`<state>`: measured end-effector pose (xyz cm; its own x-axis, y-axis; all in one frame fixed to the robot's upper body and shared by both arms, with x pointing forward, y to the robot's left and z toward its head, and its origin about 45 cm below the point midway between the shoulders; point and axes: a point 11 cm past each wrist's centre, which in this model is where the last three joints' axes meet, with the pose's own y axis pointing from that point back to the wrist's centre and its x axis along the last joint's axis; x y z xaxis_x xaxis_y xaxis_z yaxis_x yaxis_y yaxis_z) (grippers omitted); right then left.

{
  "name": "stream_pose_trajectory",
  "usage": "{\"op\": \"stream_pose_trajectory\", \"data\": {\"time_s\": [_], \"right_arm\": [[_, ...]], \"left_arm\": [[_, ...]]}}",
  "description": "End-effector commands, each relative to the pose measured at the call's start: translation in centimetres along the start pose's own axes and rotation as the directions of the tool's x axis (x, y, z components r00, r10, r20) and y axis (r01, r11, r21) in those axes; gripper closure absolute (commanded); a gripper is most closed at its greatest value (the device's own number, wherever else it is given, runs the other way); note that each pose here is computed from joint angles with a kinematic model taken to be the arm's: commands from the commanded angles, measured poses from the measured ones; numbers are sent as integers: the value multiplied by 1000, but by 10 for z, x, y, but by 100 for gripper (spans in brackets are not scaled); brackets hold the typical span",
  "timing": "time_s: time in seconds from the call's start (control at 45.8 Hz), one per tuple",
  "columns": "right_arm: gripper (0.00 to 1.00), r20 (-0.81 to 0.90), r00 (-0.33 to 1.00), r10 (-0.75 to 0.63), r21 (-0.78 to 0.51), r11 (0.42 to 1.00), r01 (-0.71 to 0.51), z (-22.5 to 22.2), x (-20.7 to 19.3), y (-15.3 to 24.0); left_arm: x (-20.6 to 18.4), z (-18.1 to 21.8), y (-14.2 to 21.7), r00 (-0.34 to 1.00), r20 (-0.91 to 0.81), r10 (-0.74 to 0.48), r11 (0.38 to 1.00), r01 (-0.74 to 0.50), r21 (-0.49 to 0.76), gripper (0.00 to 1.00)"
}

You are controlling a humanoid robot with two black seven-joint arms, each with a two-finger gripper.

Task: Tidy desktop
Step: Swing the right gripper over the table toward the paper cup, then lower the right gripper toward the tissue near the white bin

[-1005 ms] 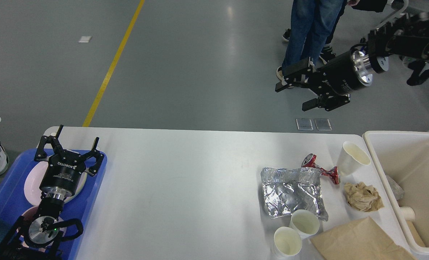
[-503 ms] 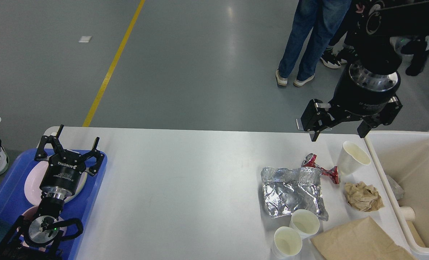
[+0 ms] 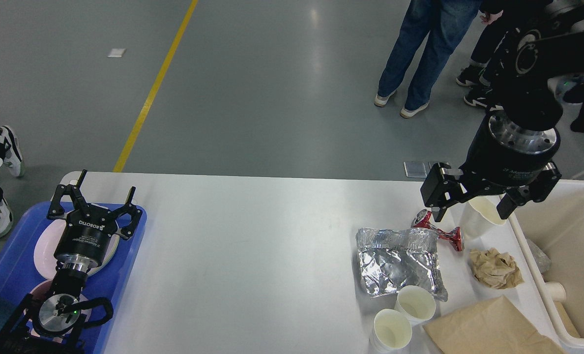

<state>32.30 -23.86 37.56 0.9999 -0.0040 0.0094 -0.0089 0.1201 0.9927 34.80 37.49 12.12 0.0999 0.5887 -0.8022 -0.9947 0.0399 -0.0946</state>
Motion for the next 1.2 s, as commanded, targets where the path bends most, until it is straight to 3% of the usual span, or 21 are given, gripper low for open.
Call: {"op": "stream_pose_trajectory", "data": {"time_s": [0.0, 0.087, 0.306, 0.437, 0.59, 0.852, 1.18], "right_arm": [[8, 73, 997, -10, -7, 1000, 11, 39, -1, -23], [7, 87, 994, 60, -36, 998, -57, 62, 2, -38], [14, 32, 999, 24, 26, 999, -25, 99, -28, -82], [14, -57, 998, 2, 10, 1000, -2, 123, -57, -127], [11, -97, 995, 34, 33, 999, -31, 153, -80, -152], [13, -323, 947, -9, 46, 999, 25, 160, -139, -221], [12, -394, 919, 33, -1, 999, -37, 174, -130, -264]], "left_arm": [[0, 1, 0, 1000, 1, 0, 1000, 0, 0, 4], [0, 0, 0, 1000, 0, 0, 1000, 0, 0, 4], [0, 0, 0, 1000, 0, 0, 1000, 0, -2, 4], [0, 1, 0, 1000, 1, 1, 1000, -1, -2, 4], [0, 1, 0, 1000, 1, 0, 1000, 0, -2, 4], [0, 1, 0, 1000, 1, 0, 1000, 0, 0, 4], [0, 0, 0, 1000, 0, 0, 1000, 0, 0, 4]]}}
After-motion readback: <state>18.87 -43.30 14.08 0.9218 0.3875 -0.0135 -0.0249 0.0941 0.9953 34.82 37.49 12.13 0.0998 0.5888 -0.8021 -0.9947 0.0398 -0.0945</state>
